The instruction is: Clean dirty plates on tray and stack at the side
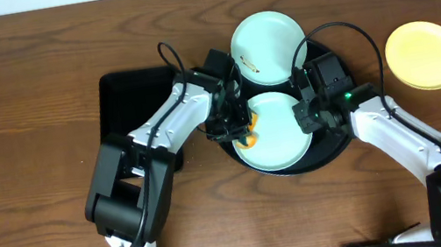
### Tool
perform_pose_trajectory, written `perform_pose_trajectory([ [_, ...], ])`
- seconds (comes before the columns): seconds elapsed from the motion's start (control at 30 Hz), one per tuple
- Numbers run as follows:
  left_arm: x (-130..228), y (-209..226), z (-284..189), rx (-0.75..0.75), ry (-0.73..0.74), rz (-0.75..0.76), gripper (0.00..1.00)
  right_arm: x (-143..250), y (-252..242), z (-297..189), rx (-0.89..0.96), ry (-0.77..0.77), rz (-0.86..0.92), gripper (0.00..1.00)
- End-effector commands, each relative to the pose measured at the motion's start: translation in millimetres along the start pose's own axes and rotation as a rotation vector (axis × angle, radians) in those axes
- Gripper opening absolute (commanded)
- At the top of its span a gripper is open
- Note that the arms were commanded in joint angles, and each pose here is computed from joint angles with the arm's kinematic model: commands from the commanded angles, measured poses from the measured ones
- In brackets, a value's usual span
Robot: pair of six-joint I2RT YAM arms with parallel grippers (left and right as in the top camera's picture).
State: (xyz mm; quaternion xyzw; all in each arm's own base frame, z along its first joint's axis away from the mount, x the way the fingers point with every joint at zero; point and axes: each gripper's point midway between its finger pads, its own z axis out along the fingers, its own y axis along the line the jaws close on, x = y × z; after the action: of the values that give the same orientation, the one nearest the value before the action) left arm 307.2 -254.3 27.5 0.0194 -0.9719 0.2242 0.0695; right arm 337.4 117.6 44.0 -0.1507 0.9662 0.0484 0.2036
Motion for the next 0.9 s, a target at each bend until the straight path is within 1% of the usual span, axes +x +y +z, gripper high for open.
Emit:
perform_pose_trajectory([
  [0.0, 2, 7, 2, -0.025, 0.015, -0.003, 0.08, 1, -2, -2, 0.001, -0.002, 0.019, 0.01],
  [0.13, 6, 10, 2, -0.036, 0.032, -0.014, 0.07, 1, -2, -2, 0.001, 0.0, 0.019, 0.01],
  [0.37, 25, 21, 0, -0.079, 0.103, -0.055, 0.07, 1, -2, -2, 0.001, 0.0, 0.019, 0.01],
  [0.47, 27, 17, -5, -0.066, 0.104, -0.053, 0.07, 1, -2, -2, 0.001, 0.0, 0.019, 0.01],
  [0.53, 24, 8, -16, -0.046, 0.073, -0.031, 0.07, 1, -2, -2, 0.001, 0.0, 0.019, 0.01],
  [0.67, 20, -25, -68, 0.035, -0.064, 0.048, 0.07, 1, -2, -2, 0.001, 0.0, 0.019, 0.01],
  [0.73, 20, -30, -89, 0.047, -0.123, 0.074, 0.07, 1, -2, -2, 0.001, 0.0, 0.019, 0.01],
  [0.8, 21, -27, -113, 0.024, -0.197, 0.09, 0.07, 1, -2, -2, 0.001, 0.0, 0.019, 0.01],
  [0.87, 19, -8, -137, -0.052, -0.273, 0.087, 0.07, 1, -2, -2, 0.001, 0.0, 0.019, 0.01],
])
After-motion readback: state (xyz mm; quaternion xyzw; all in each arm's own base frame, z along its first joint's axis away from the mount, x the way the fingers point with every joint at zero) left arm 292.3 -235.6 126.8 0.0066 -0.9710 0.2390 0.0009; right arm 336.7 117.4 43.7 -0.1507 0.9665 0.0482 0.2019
